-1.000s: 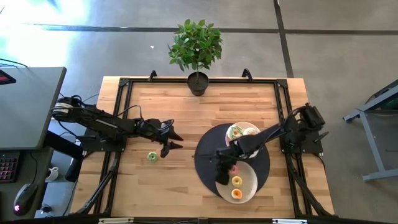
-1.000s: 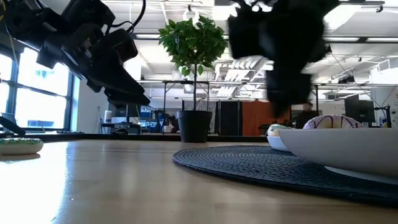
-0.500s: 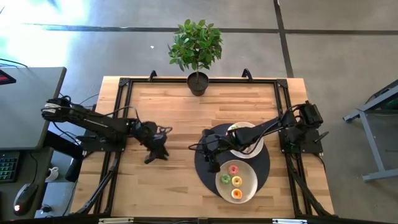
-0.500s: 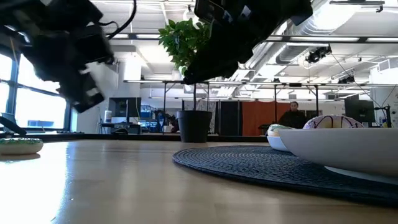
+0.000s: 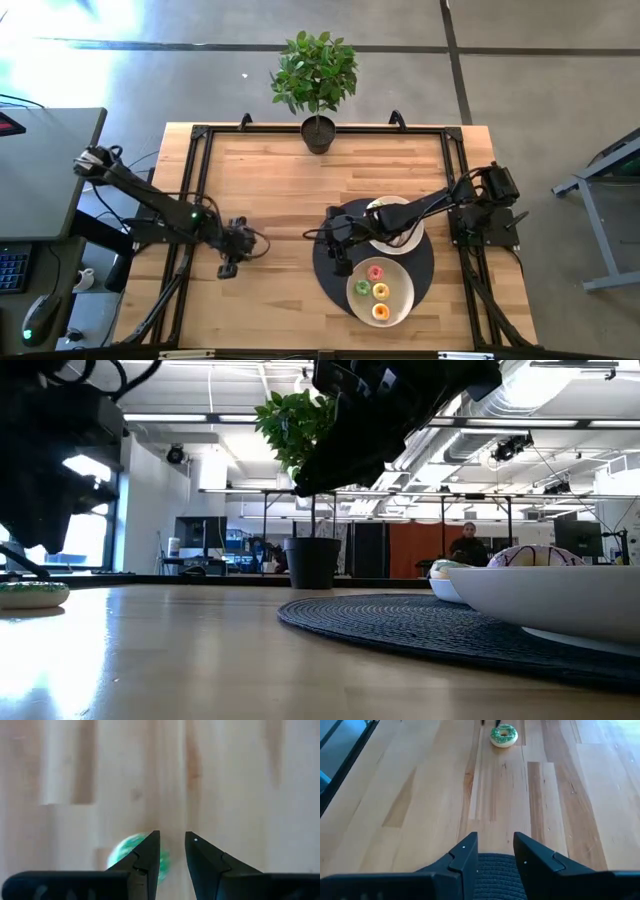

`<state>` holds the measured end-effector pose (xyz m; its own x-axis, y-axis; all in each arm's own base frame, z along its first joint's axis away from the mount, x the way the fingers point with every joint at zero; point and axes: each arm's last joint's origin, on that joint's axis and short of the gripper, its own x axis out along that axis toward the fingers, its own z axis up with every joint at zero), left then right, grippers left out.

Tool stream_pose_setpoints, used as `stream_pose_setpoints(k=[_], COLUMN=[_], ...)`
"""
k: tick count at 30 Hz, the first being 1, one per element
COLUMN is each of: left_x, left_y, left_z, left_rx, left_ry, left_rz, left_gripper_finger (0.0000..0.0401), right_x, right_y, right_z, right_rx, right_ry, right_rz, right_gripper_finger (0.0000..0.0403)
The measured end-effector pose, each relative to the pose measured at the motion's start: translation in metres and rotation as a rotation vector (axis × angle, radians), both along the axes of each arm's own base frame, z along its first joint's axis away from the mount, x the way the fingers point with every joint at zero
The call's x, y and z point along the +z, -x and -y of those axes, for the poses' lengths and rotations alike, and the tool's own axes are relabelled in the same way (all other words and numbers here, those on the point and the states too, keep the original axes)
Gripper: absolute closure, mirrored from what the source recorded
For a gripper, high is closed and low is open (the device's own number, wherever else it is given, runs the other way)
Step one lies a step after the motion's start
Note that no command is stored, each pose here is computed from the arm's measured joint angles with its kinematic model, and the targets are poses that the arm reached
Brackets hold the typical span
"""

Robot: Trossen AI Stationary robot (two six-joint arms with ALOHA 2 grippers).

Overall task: Pick & Place donuts
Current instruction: Put the small green donut on the bottom white plate

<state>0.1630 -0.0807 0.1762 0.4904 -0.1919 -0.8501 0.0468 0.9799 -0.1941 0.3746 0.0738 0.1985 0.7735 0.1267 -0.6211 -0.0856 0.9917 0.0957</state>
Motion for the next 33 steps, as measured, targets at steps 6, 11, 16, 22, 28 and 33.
stream_pose_setpoints(k=[6,11,16,22,28,33], left_x=[0.005,-0.006,-0.016,-0.022,-0.028,-0.034], left_y=[0.006,0.011,0.010,0.006,0.004,0.000], left_z=[0.005,0.008,0.010,0.011,0.013,0.015], left_rx=[-0.023,-0.035,-0.043,-0.071,-0.085,-0.081], left_ry=[-0.090,-0.106,-0.141,-0.196,-0.196,-0.217], left_rz=[-0.040,-0.105,-0.155,-0.157,-0.189,-0.202], left_gripper_finger=[0.0312,0.0312,0.0299,0.0253,0.0236,0.0238], right_x=[0.000,0.001,0.003,0.003,-0.004,-0.027], right_y=[0.000,-0.001,-0.003,-0.003,-0.012,-0.026], right_z=[0.000,0.000,0.002,0.004,0.000,-0.010], right_rx=[-0.008,-0.015,-0.062,0.041,0.162,0.310], right_ry=[-0.010,-0.007,0.033,0.299,0.392,0.472], right_rz=[-0.001,0.010,0.046,0.071,0.135,0.227], right_gripper_finger=[0.0281,0.0281,0.0281,0.0281,0.0281,0.0281])
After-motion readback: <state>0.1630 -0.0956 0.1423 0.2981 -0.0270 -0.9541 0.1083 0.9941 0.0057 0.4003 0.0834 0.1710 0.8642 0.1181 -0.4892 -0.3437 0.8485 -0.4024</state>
